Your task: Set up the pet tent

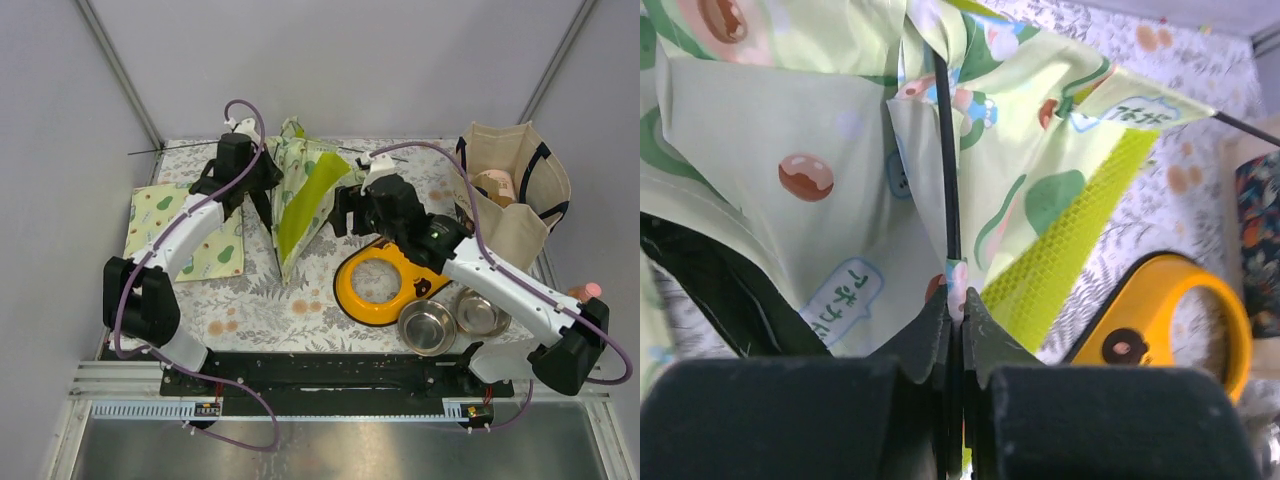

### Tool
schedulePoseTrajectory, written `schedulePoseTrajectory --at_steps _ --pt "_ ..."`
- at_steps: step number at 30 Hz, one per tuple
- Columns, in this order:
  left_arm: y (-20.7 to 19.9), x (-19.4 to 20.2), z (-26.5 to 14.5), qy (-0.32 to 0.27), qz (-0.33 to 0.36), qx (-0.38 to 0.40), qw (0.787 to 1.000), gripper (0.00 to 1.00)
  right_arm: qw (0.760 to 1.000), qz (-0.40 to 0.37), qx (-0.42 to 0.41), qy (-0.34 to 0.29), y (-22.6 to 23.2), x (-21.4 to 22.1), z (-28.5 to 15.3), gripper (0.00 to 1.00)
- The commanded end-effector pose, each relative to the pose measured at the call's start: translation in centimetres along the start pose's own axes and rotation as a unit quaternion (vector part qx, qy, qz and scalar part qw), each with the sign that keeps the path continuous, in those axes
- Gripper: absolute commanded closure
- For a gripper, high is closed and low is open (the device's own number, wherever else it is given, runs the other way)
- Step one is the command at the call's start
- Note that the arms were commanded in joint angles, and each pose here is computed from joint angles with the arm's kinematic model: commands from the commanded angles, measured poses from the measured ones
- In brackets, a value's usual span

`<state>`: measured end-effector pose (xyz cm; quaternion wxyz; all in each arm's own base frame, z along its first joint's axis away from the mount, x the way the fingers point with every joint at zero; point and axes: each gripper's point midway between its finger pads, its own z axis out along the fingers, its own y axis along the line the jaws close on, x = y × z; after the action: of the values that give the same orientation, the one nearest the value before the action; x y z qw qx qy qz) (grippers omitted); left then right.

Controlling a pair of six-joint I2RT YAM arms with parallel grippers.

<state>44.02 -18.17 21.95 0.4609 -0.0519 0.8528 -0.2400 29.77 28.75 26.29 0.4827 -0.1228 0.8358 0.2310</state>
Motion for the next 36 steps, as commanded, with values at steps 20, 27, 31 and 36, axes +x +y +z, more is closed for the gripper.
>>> schedulePoseTrajectory --at_steps 20,27,31,36 --pt "-1.6 -5.1 -13.6 -0.012 0.434 0.182 0.882 1.0 0.987 -0.075 -0.124 0.066 0.8 -2.7 -4.6 0.21" --pt "-2.5 -4.6 -13.8 -0.033 0.456 0.214 0.863 1.0 0.977 -0.06 -0.175 0.107 2.1 -0.3 -4.8 0.37" --pt "-3.0 -4.3 -13.3 -0.047 0.472 0.24 0.847 1.0 0.971 -0.056 -0.196 0.126 2.5 1.3 -5.3 0.32" --pt "-3.6 -4.2 -12.3 -0.061 0.501 0.273 0.819 1.0 0.958 -0.027 -0.227 0.176 3.2 4.0 -5.4 0.42"
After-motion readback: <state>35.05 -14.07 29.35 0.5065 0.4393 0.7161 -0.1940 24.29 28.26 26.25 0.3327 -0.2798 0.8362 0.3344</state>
